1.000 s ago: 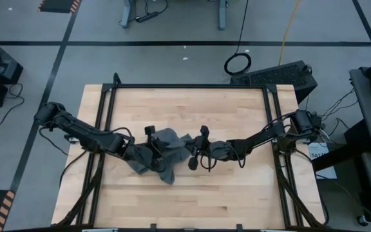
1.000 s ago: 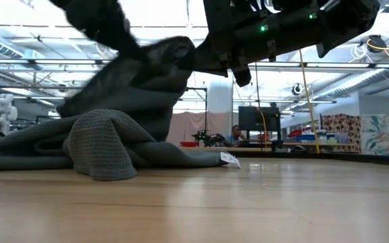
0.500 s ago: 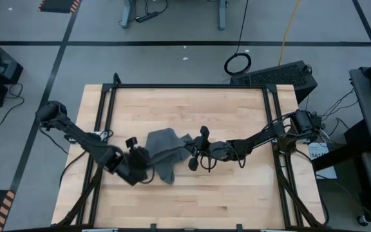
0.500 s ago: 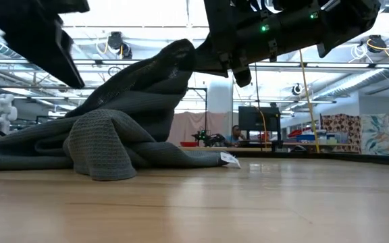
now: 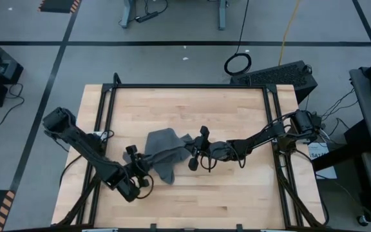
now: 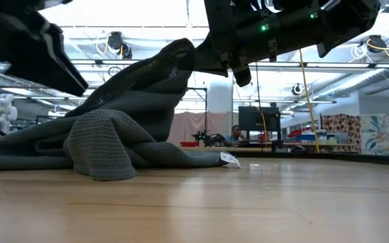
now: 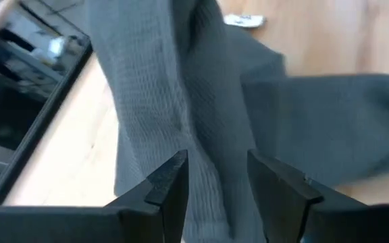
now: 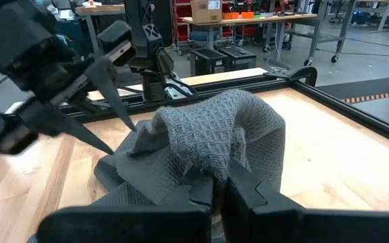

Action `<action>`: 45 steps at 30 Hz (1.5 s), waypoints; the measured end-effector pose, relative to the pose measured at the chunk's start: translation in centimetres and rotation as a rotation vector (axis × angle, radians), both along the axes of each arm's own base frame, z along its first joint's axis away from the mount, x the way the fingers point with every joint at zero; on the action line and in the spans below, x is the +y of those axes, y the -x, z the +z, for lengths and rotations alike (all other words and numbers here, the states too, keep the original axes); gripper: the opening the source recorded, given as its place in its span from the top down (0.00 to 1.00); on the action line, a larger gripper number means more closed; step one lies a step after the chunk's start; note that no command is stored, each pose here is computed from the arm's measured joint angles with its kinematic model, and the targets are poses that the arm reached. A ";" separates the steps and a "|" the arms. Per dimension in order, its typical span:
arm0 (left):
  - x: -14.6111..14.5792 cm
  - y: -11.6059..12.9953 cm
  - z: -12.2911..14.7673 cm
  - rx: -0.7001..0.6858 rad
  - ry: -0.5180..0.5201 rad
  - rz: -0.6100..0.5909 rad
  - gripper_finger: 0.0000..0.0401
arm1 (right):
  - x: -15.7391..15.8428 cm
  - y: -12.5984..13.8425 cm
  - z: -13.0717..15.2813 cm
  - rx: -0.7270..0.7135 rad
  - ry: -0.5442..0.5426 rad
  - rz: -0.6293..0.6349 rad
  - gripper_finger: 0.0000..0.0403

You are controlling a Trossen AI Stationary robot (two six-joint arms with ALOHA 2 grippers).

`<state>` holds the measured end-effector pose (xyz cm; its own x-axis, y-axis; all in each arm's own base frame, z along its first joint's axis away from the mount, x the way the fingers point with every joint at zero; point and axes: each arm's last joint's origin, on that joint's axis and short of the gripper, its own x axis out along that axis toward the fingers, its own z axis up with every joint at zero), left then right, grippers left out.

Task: Roll towel into tight, uniform cylinder
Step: Roll the gray towel

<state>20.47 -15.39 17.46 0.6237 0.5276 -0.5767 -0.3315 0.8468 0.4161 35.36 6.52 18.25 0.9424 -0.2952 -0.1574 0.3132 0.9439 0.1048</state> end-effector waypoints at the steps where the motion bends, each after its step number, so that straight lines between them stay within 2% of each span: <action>1: 0.0 -0.1 -0.5 -0.001 -0.014 0.013 0.61 | 0.0 0.0 0.0 -0.001 0.000 0.000 0.99; 6: 0.2 -0.5 -1.8 0.043 -0.065 0.035 0.65 | 0.0 0.0 0.0 -0.002 0.000 0.000 0.99; 13: 1.4 0.9 -0.4 0.062 -0.095 0.089 0.97 | 0.1 0.0 0.0 0.000 0.000 0.002 0.99; 17: 2.3 1.8 1.0 0.031 -0.138 0.119 0.98 | 0.2 0.0 0.0 0.000 0.000 0.005 0.99; 22: 3.2 2.8 3.3 -0.002 -0.121 0.092 0.99 | 0.9 0.3 -0.6 0.060 0.001 0.043 0.96; 31: 4.1 3.9 6.6 -0.052 -0.028 -0.009 0.99 | 2.7 1.1 -0.9 0.116 0.021 0.019 0.67; 34: 4.1 3.5 7.1 -0.048 0.022 -0.064 0.99 | 3.8 1.4 0.6 0.101 -0.020 0.046 0.57; 37: 4.0 2.8 7.4 -0.049 0.033 -0.119 0.99 | 5.2 1.4 2.9 0.107 -0.011 0.054 0.50; 40: 3.8 1.9 7.7 -0.045 0.062 -0.191 0.99 | 6.5 1.1 4.8 0.172 0.084 0.054 0.46; 45: 3.3 0.4 8.4 -0.088 0.130 -0.321 1.00 | 8.2 0.3 7.0 0.138 0.210 0.091 0.45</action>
